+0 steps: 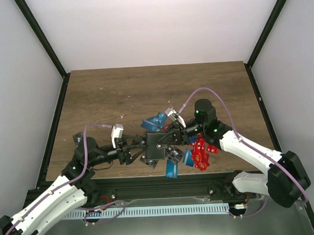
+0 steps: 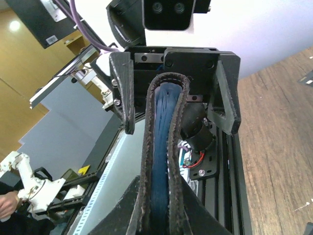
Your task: Put the credit cards into the card holder
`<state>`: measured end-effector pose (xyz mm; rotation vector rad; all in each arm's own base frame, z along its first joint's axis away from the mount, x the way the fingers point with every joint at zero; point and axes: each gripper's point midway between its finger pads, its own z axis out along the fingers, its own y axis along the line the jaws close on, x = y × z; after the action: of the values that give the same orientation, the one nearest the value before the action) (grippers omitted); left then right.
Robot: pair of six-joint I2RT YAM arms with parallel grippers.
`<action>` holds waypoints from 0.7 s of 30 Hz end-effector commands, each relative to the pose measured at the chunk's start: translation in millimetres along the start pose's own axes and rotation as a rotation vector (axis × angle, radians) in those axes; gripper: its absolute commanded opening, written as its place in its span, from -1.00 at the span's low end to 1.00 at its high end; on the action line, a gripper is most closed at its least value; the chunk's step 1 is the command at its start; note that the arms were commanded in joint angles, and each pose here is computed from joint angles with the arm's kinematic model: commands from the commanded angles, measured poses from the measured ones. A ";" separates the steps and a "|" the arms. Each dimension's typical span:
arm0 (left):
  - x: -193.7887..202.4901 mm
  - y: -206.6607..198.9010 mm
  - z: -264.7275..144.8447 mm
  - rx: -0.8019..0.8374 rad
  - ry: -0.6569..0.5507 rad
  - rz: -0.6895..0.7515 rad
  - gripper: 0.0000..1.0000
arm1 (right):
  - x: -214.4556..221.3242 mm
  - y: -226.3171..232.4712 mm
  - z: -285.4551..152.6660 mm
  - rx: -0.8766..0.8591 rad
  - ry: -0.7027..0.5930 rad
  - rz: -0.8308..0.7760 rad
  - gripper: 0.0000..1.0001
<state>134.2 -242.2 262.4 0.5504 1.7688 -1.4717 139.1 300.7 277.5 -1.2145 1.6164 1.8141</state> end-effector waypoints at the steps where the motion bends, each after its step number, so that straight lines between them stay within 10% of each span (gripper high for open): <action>1: -0.1 -12.3 1.6 0.073 0.004 0.048 0.57 | -4.6 20.3 -2.5 -0.073 0.009 -0.054 -0.99; 21: 15.0 -24.7 20.6 0.242 0.069 0.012 -0.25 | 3.6 39.0 11.4 -0.170 0.046 -0.072 -0.99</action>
<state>119.7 -264.5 264.2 0.6909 1.6916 -1.6458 114.4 299.1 289.1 -1.3154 1.5223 1.9114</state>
